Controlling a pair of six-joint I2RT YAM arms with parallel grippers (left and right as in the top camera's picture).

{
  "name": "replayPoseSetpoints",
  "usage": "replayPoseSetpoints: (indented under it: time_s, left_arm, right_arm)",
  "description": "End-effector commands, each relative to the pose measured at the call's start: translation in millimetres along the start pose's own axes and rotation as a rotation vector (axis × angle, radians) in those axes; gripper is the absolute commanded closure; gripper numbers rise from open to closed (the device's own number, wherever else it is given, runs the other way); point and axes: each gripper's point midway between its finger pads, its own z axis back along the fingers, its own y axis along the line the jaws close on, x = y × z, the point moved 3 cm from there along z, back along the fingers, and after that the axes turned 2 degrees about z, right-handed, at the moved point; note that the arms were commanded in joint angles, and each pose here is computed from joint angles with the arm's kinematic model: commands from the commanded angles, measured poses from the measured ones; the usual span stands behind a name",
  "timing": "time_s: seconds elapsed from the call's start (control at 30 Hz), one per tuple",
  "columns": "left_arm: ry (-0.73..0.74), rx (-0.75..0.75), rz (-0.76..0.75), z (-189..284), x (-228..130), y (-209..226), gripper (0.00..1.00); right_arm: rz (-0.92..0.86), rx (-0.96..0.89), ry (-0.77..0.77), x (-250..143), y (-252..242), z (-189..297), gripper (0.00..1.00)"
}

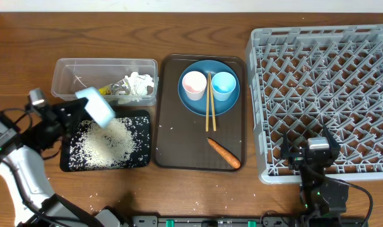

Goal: Sort waste into correct bins and load items into the dishwasher rack
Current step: 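Carry the empty bowl back and set it on the brown tray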

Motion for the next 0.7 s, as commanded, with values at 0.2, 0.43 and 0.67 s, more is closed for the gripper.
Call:
replayPoseSetpoints:
  time_s: [0.2,0.43,0.67]
  left_arm:
    - [0.114,0.367,-0.235,-86,-32,20,0.94]
    - [0.148,0.656,-0.508,-139,-76,37,0.94]
    - [0.2,0.735,-0.633,-158,-112,42,0.94]
  right_arm:
    - [0.002,-0.028,0.007,-2,-5,0,0.01]
    - [0.002,-0.028,0.007,-2,-5,0,0.01]
    - [0.002,-0.028,0.007,-2,-5,0,0.01]
